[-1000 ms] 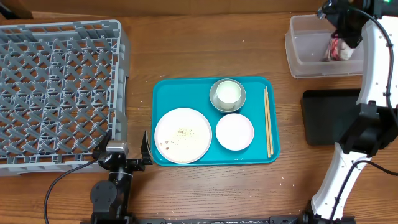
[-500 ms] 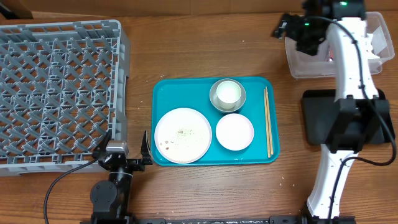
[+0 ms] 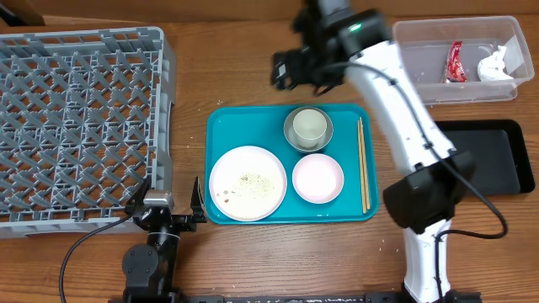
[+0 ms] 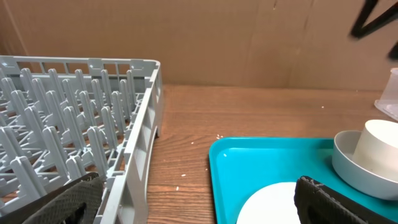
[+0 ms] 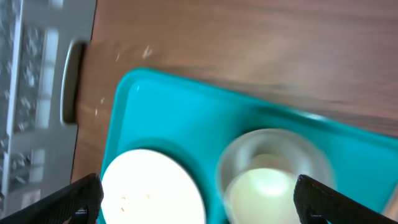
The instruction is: Sort waste into correct bins and load items into the dishwasher
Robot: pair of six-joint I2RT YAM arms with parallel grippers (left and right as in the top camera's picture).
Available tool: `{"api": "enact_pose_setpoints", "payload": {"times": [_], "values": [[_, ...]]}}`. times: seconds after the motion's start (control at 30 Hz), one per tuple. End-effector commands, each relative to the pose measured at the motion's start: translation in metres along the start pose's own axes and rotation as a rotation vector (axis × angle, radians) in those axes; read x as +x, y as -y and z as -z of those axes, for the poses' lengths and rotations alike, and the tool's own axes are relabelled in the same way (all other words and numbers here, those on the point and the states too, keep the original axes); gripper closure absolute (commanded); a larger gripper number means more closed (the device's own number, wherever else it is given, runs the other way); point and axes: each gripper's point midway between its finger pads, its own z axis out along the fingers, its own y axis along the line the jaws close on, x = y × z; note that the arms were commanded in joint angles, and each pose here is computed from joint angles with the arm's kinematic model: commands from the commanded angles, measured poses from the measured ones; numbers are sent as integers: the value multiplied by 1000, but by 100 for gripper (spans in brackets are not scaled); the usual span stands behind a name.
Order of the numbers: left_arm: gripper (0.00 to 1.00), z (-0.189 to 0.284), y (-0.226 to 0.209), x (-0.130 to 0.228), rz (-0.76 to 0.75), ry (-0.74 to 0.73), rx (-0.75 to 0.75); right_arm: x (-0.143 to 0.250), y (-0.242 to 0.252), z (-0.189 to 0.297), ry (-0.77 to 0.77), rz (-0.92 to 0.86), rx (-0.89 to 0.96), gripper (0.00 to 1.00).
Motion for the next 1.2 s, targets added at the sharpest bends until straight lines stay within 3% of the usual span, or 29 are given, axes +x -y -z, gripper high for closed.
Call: {"api": "enact_pose_setpoints", "payload": {"times": [0.0, 0.23, 0.5, 0.53, 0.57, 0.7, 0.77, 0.93, 1.0, 1.07, 1.17], "values": [[0, 0, 0, 0, -23, 6, -3, 10, -20, -6, -6, 19, 30, 0], [0, 0, -1, 0, -23, 5, -3, 48, -65, -14, -104, 62, 6, 0], [0, 0, -1, 0, -23, 5, -3, 97, -106, -27, -221, 271, -2, 1], [0, 0, 0, 0, -23, 6, -3, 102, -110, -31, -228, 283, -5, 5], [0, 0, -1, 0, -23, 5, -3, 107, -114, -35, -236, 296, -7, 18], [0, 0, -1, 0, -23, 5, -3, 120, -121, -49, -251, 326, 6, 51], [0, 0, -1, 0, -23, 5, -3, 119, -114, -50, -243, 302, 58, 56], [0, 0, 0, 0, -23, 6, -3, 94, -84, -35, -136, 137, 217, 50], [0, 0, 0, 0, -23, 6, -3, 79, -69, -14, -89, 80, 246, 39], [0, 0, 0, 0, -23, 6, -3, 59, -53, 17, -26, 23, 239, 0], [0, 0, -1, 0, -23, 5, -3, 32, -27, 58, 81, -105, 228, 0]]}}
